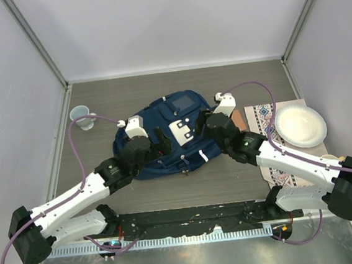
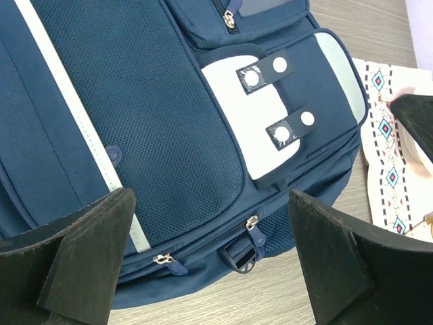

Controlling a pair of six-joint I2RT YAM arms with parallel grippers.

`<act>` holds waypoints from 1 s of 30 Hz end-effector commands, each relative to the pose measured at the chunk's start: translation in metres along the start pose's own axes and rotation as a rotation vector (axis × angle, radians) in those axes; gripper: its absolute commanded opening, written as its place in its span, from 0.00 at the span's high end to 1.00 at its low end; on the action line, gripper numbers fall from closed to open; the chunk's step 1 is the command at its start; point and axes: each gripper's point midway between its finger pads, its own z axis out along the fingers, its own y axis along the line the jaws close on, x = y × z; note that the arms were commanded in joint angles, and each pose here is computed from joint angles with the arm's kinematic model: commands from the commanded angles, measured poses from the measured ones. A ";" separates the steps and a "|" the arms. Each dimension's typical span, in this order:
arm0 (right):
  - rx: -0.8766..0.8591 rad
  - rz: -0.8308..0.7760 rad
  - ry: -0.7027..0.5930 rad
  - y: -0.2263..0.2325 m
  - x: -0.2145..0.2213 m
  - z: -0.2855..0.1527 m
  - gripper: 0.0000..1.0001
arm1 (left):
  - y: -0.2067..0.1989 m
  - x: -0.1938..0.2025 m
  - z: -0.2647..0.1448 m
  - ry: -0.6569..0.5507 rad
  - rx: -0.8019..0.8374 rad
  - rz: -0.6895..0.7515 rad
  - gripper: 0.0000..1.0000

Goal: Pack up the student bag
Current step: Adjust the student bag at the center of the board, then unzip the student bag at the center of the board.

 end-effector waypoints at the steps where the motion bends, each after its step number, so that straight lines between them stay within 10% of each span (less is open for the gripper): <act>1: 0.021 0.039 -0.051 0.011 -0.025 0.005 0.29 | -0.023 -0.030 -0.014 -0.081 0.097 -0.032 0.01; 20: -0.148 -0.157 -0.059 0.059 -0.056 0.008 0.28 | -0.001 -0.020 -0.022 -0.079 0.065 -0.046 0.00; 30: -0.356 -0.111 0.122 0.068 0.024 0.002 0.29 | -0.008 0.015 -0.019 0.041 0.136 -0.114 0.09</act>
